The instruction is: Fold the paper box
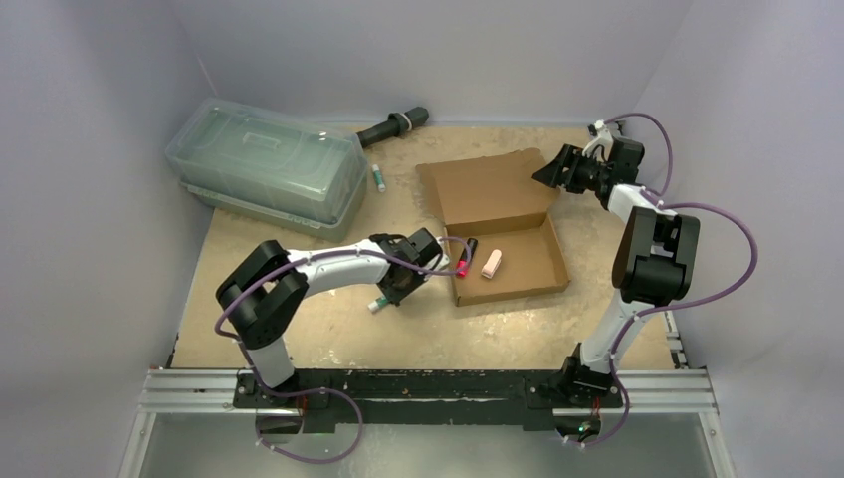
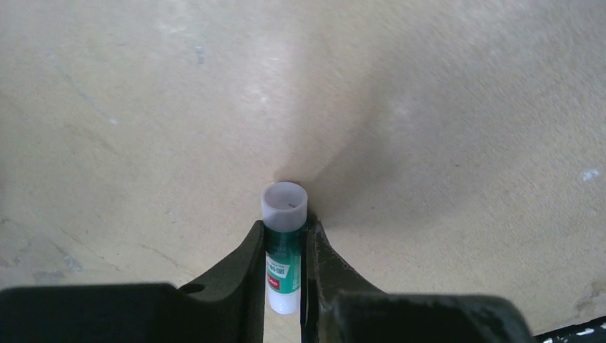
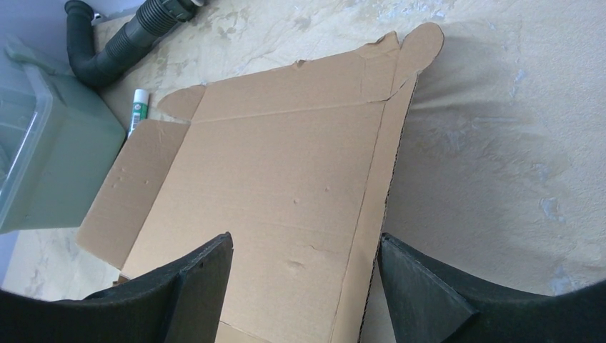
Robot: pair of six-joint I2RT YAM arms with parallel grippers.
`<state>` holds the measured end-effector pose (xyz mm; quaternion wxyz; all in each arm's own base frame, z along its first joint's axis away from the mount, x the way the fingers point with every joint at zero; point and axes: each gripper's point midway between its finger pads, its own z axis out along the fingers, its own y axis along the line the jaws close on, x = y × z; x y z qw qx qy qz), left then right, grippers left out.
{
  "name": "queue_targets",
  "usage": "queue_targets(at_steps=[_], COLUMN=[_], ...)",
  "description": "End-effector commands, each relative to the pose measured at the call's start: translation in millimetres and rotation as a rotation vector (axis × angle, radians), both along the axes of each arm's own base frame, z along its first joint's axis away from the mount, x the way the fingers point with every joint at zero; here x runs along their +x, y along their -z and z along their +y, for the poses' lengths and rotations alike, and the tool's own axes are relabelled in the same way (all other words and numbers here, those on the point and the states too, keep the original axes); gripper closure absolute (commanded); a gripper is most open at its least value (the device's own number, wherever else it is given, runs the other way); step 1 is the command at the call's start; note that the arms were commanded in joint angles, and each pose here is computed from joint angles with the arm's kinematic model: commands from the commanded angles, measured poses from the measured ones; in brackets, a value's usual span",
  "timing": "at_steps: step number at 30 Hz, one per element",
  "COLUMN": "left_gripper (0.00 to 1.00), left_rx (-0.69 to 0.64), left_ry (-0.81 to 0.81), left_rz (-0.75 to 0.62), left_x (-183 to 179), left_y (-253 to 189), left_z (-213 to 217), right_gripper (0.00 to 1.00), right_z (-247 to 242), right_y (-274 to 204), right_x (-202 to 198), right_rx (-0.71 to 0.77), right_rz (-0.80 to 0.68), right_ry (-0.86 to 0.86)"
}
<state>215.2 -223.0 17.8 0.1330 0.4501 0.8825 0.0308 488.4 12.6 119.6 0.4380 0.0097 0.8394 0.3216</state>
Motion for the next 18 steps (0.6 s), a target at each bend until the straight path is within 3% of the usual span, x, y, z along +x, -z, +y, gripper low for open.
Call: queue_targets(at_steps=[1,4,6,8,11,14,18], left_gripper=[1.0,1.0,1.0,1.0,1.0,1.0,0.74], left_rx=[-0.274,-0.685,-0.962,-1.094,-1.048,-0.862,-0.648], left_ry=[-0.129,-0.191,-0.225,-0.205,-0.218,-0.226,-0.25], left_rz=[-0.149,-0.316,-0.345,-0.306,-0.245,-0.21,-0.226], left_x=[39,63,69,71,91,99,109], left_y=[-64,-145,-182,-194,-189,-152,-104], left_z=[-35,-86,-117,-145,-185,-205,-208], right_gripper=[0.23,0.23,0.23,0.23,0.23,0.23,0.23], right_z=[4,4,4,4,4,4,4], right_y=[-29,-29,-28,-27,-26,-26,-28], right_x=[0,0,0,0,0,-1,-1], right_rx=[0.0,0.001,0.001,0.001,-0.001,0.001,0.001], right_rz=[-0.071,-0.072,-0.071,-0.069,-0.067,-0.066,-0.07], right_ry=[-0.025,-0.025,-0.024,-0.025,-0.025,-0.026,-0.028])
